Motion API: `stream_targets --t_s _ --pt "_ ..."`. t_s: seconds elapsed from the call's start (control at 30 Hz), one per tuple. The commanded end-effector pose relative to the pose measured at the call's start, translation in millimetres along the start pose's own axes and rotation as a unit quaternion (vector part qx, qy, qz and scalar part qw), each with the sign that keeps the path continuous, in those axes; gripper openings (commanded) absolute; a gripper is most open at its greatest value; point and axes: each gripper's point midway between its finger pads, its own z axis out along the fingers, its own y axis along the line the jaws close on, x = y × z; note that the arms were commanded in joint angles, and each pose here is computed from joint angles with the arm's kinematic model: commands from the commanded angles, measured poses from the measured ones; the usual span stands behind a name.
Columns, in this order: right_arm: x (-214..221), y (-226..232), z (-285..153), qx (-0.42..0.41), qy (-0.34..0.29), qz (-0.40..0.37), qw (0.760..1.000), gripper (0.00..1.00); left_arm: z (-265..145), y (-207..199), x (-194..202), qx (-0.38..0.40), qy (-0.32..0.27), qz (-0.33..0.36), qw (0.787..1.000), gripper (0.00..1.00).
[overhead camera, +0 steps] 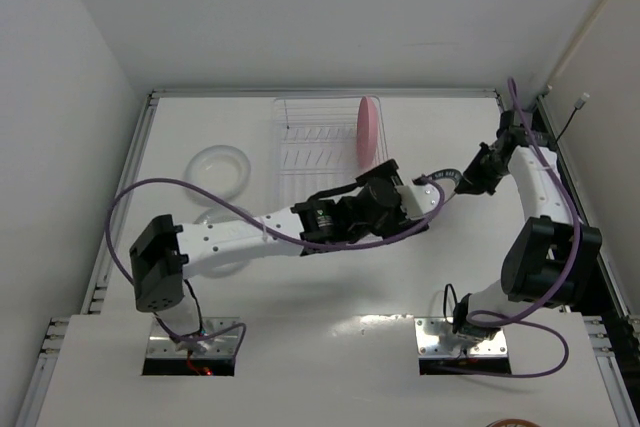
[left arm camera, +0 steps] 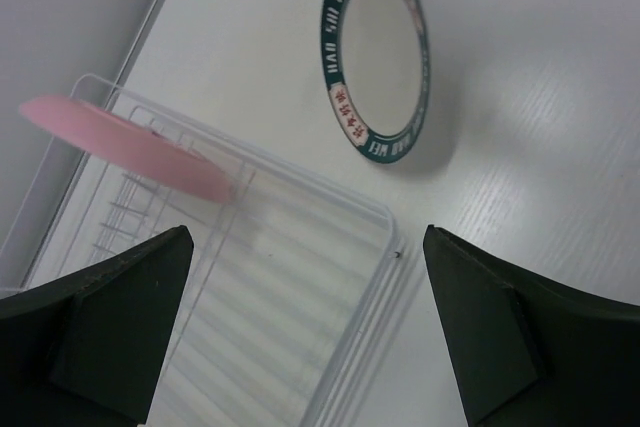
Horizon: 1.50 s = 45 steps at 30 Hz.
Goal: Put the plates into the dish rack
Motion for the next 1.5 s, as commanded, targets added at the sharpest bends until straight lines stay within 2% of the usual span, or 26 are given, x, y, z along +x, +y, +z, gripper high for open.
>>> stream_targets --t_s 0.0,0.2,0.37,0.4,0.63,0.7,0.87,0.9,0.97,1.1,1.33,1.47 --pt "-15.4 20.4 -16.5 -0.032 -0.023 -0.005 0.999 0.00 3.9 -4.1 -20.0 -0.019 -0.039 0.010 0.999 1.00" --pt "-13.1 22.3 -22.0 -0.033 -0.016 -0.004 0.999 0.00 28.9 -26.8 -19.4 0.005 -0.051 -0.024 0.998 1.00" --pt "-4.6 20.8 -19.0 -0.035 0.000 -0.001 0.999 0.00 40.4 -55.1 -26.6 0.065 -0.064 -0.062 0.994 1.00" --pt "-2.6 20.0 -20.1 -0.036 0.000 -0.001 0.999 0.00 41.3 -71.4 -26.6 0.103 -0.067 -0.079 0.989 1.00" --pt "1.2 19.5 -20.4 -0.039 0.003 -0.006 0.999 0.00 51.6 -91.8 -29.9 0.151 -0.086 -0.103 0.979 1.00" --pt "-1.7 21.5 -22.6 -0.042 -0.002 -0.007 0.999 0.00 59.9 -94.6 -32.2 0.149 -0.092 -0.105 0.979 1.00" --pt "0.2 20.5 -22.9 -0.040 0.002 -0.006 0.999 0.00 81.3 -91.9 -39.1 0.162 -0.109 -0.156 0.968 0.89" --pt "0.9 21.9 -23.2 -0.044 0.004 -0.006 0.999 0.00 91.0 -94.5 -29.8 0.164 -0.098 -0.160 0.968 0.89" --pt "1.3 20.8 -20.6 -0.042 0.008 -0.009 0.999 0.00 97.2 -98.4 -39.9 0.173 -0.112 -0.169 0.964 0.88" --pt "1.3 20.8 -20.6 -0.042 0.008 -0.009 0.999 0.00 110.5 -106.8 -28.9 0.174 -0.098 -0.177 0.964 0.86" --pt "-1.2 22.1 -22.4 -0.044 0.004 -0.015 0.999 0.00 129.6 -99.1 -6.9 0.145 -0.079 -0.196 0.967 0.81" --pt "-0.5 23.5 -22.7 -0.048 0.006 -0.015 0.999 0.00 143.1 -86.5 -2.9 0.132 -0.079 -0.210 0.966 0.73"
